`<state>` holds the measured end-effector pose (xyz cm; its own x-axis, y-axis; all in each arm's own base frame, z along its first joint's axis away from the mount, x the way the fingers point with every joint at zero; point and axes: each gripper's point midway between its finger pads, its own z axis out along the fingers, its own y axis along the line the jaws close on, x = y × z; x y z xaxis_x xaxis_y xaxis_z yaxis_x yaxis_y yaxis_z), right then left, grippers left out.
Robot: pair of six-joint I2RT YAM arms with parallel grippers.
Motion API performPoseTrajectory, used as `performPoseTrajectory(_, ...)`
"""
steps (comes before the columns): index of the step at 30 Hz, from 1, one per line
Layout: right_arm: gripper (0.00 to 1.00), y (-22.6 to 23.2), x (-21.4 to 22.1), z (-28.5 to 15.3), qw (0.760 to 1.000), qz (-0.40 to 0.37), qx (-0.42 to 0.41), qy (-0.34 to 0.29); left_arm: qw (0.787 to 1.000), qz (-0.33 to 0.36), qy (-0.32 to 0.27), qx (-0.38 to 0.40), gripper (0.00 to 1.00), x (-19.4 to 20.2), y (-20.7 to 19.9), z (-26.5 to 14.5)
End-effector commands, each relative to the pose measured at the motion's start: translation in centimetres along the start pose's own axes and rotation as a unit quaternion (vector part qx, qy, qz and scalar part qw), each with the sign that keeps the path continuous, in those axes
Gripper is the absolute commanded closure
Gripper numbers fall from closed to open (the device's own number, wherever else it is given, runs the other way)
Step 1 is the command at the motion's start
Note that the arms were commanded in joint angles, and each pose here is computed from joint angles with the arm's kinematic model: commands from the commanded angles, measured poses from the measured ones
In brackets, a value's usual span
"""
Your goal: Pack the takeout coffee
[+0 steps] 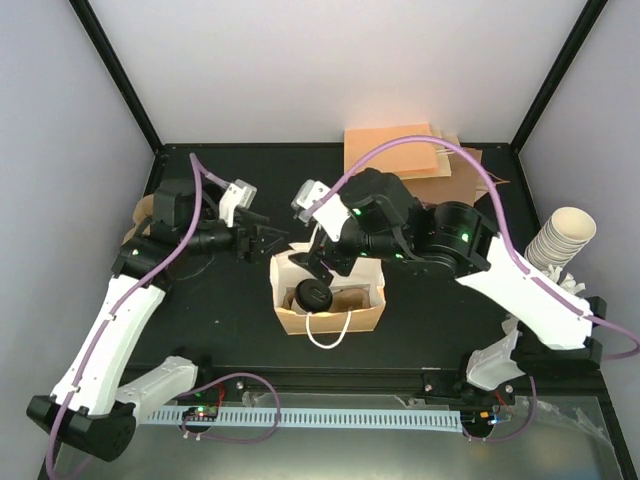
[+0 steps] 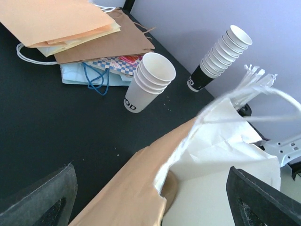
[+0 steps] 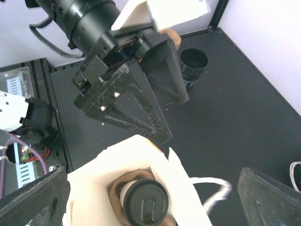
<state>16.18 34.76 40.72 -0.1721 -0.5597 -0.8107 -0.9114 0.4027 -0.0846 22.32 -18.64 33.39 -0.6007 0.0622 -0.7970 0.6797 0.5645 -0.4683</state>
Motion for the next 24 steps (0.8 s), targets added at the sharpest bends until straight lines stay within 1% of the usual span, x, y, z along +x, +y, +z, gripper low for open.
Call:
performPoseTrajectory(1,0.00,-2.3,-1.5,-3.8,0.995,0.038,0.055,-0.070,0.998,0.056,-0.006,0.007,0.11,-1.1,0.1,1.2)
performPoseTrajectory(4,0.00,-3.8,-0.3,-5.8,0.990,0.058,0.098,-0.083,0.997,0.066,0.008,0.034,0.13,-0.9,-0.1,2.4)
performPoseTrajectory(8,0.00,-6.1,2.7,-8.0,0.979,0.086,0.165,-0.088,0.991,0.090,0.039,0.091,0.14,0.1,-1.9,3.7)
performPoseTrajectory(11,0.00,-7.3,4.5,-9.8,0.970,0.104,0.200,-0.093,0.988,0.115,0.064,0.082,0.14,1.3,-2.1,4.9)
performPoseTrajectory(13,0.00,-7.4,5.0,-11.2,0.967,0.116,0.203,-0.103,0.987,0.118,0.080,0.072,0.14,1.8,-1.7,5.7)
performPoseTrajectory(17,0.00,-7.3,5.8,-13.0,0.963,0.133,0.197,-0.125,0.987,0.112,0.102,0.057,0.21,2.1,-1.0,7.1)
performPoseTrajectory(19,0.00,-7.3,6.2,-13.2,0.962,0.135,0.199,-0.127,0.987,0.113,0.107,0.049,0.27,1.9,-0.7,7.6)
performPoseTrajectory(20,0.00,-7.3,6.4,-13.3,0.962,0.135,0.199,-0.126,0.987,0.113,0.109,0.045,0.33,1.8,-0.6,7.8)
performPoseTrajectory(21,0.00,-7.4,6.7,-13.2,0.962,0.135,0.203,-0.123,0.986,0.112,0.113,0.044,0.40,1.7,-0.5,8.0)
performPoseTrajectory(23,0.00,-7.7,7.2,-12.9,0.961,0.135,0.212,-0.114,0.985,0.112,0.119,0.049,0.57,1.3,-0.7,8.3)
performPoseTrajectory(24,0.00,-7.8,7.4,-12.8,0.961,0.136,0.216,-0.110,0.985,0.111,0.122,0.053,0.64,1.2,-0.7,8.5)
